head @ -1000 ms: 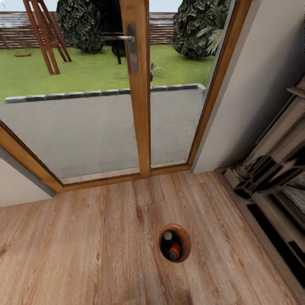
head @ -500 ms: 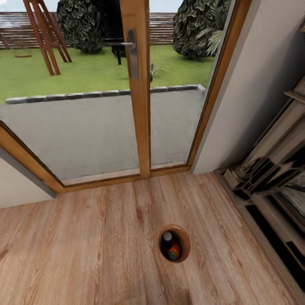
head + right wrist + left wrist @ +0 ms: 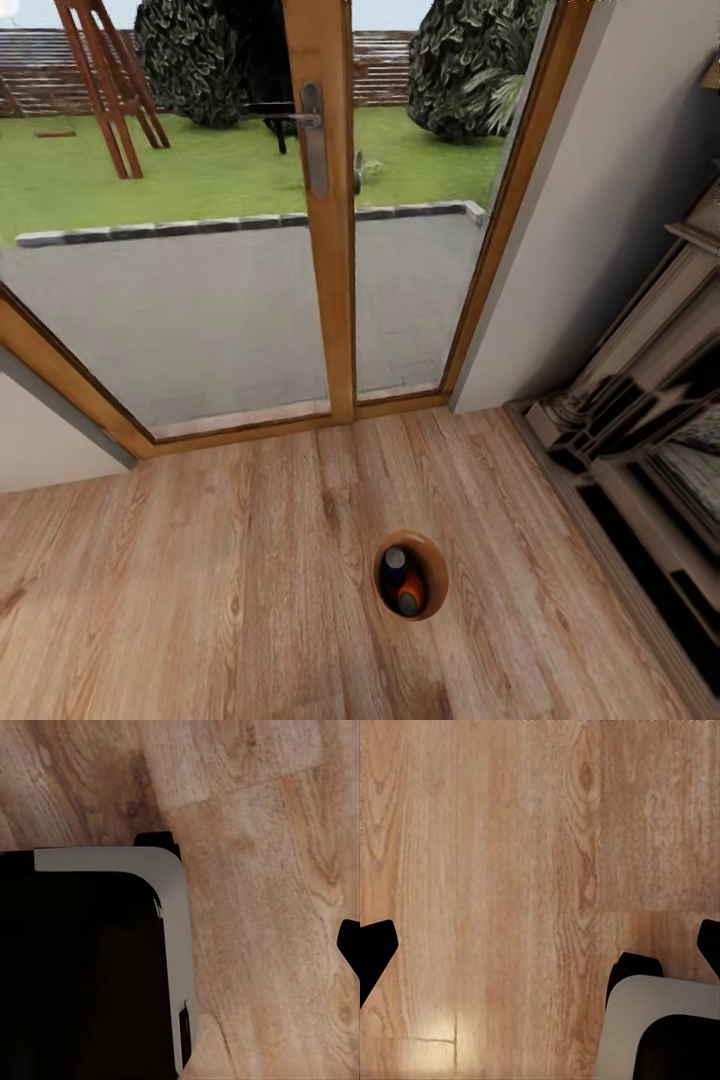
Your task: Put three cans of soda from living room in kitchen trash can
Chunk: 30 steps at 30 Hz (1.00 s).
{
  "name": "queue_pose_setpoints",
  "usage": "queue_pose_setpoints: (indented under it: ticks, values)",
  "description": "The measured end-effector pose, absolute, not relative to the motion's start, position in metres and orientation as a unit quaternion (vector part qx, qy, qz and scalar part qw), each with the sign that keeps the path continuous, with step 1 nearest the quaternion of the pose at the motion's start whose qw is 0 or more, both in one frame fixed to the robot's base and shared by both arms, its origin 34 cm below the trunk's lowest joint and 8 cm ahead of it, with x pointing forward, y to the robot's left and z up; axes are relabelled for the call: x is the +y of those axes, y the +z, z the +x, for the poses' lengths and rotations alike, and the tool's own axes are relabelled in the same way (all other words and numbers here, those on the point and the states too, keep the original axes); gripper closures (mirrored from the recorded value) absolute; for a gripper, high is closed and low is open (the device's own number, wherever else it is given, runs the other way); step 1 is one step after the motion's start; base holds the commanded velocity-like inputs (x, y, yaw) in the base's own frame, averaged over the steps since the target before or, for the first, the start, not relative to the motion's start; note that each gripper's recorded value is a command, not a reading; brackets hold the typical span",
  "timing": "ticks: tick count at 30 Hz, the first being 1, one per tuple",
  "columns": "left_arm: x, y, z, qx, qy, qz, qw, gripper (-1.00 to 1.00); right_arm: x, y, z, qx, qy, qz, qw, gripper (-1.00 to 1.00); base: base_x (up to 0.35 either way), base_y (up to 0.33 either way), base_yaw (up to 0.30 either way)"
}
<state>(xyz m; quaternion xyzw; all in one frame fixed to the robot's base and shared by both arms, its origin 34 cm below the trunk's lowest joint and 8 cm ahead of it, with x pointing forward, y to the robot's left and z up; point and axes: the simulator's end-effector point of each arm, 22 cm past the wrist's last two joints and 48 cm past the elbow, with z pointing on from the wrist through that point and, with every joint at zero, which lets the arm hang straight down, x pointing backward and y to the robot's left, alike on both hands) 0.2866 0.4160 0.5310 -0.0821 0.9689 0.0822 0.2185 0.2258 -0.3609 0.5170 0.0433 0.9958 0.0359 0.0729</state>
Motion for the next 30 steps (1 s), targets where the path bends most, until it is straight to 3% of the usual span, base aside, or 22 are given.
queue_pose_setpoints:
  ticks: [30]
  values:
    - [0.415,0.568,0.281,0.969,0.081,-0.081,0.219,-1.00,-0.357,0.554,0.220,0.996,0.038,0.044,0.072,-1.00,0.000,0.000,0.000]
